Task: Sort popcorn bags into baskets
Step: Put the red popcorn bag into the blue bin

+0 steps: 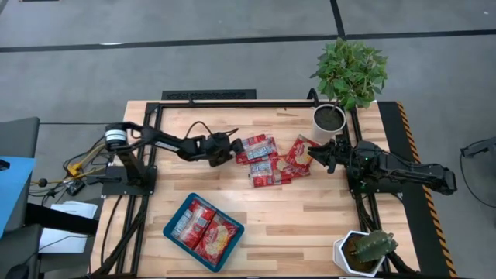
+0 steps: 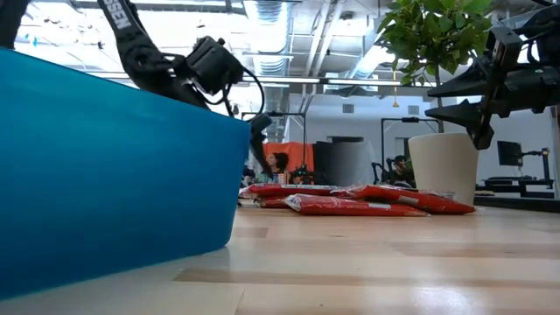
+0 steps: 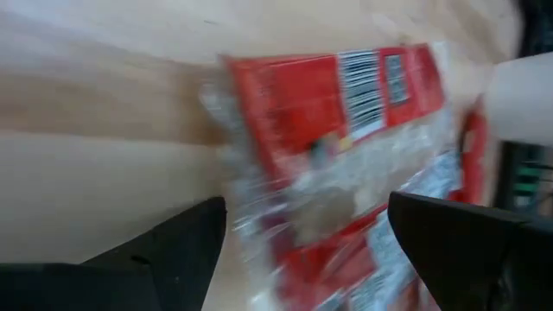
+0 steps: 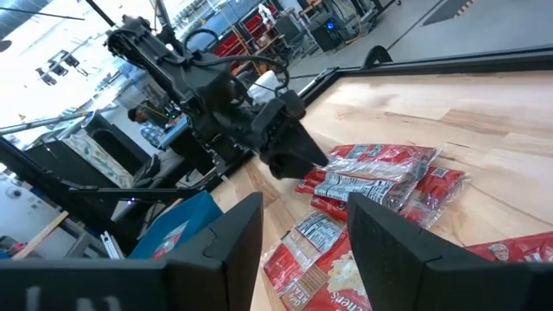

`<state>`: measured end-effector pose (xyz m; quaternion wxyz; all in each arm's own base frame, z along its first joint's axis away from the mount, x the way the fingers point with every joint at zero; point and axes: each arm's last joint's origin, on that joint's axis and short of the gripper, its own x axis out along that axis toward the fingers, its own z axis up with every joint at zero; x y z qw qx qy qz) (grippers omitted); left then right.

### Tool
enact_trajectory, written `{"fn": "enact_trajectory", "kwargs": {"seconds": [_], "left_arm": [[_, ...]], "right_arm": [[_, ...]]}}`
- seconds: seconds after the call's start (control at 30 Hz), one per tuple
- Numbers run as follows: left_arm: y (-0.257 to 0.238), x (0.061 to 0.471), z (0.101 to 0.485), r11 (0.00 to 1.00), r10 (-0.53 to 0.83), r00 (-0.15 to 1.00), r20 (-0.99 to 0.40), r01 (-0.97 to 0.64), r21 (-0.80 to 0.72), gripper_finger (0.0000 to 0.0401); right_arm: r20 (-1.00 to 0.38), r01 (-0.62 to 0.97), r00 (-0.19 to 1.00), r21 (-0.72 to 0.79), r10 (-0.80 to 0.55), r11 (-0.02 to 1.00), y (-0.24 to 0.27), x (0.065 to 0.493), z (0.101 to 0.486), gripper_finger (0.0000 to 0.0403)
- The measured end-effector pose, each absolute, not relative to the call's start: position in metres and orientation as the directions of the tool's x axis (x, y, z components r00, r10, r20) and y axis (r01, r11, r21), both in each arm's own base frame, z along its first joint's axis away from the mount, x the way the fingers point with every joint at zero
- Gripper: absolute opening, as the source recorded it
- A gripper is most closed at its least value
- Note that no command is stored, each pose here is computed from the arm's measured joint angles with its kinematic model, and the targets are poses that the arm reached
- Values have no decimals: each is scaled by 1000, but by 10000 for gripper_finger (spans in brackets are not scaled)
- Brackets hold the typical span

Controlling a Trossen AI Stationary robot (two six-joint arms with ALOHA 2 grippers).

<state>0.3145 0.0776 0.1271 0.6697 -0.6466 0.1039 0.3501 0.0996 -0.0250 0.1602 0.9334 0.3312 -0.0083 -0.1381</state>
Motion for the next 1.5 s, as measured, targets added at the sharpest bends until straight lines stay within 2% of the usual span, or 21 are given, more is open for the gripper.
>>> {"fn": "enact_trajectory", "kwargs": {"seconds": [0.17,0.27,0.4,0.57,0.63,1.1,1.17,1.3,1.5], "left_arm": [[78,318,121,-97,331,740,-586,-591,-801,310],[78,318,121,-105,336,735,-590,-593,-798,274],[79,317,119,-133,339,727,-596,-590,-796,184],[79,317,120,-139,347,729,-590,-582,-801,50],[79,317,122,-142,349,736,-580,-570,-809,15],[73,307,174,-121,344,809,-477,-466,-877,2],[68,302,185,-73,289,830,-478,-478,-875,2],[54,289,209,91,111,881,-459,-469,-878,1],[26,265,246,291,-184,904,-386,-326,-900,0]], "right_arm": [[-76,252,962,622,-263,742,-25,100,160,190],[-76,251,962,626,-263,738,-25,100,160,185],[-76,251,962,626,-263,738,-25,100,160,180],[-76,251,962,627,-263,737,-25,100,160,181],[-76,251,962,628,-263,737,-25,100,160,183],[-76,251,962,627,-262,738,-25,100,160,178],[-76,251,962,626,-262,738,-25,100,160,180],[-77,251,962,626,-262,739,-25,100,160,179],[-76,251,962,623,-261,741,-25,100,160,172]]}}
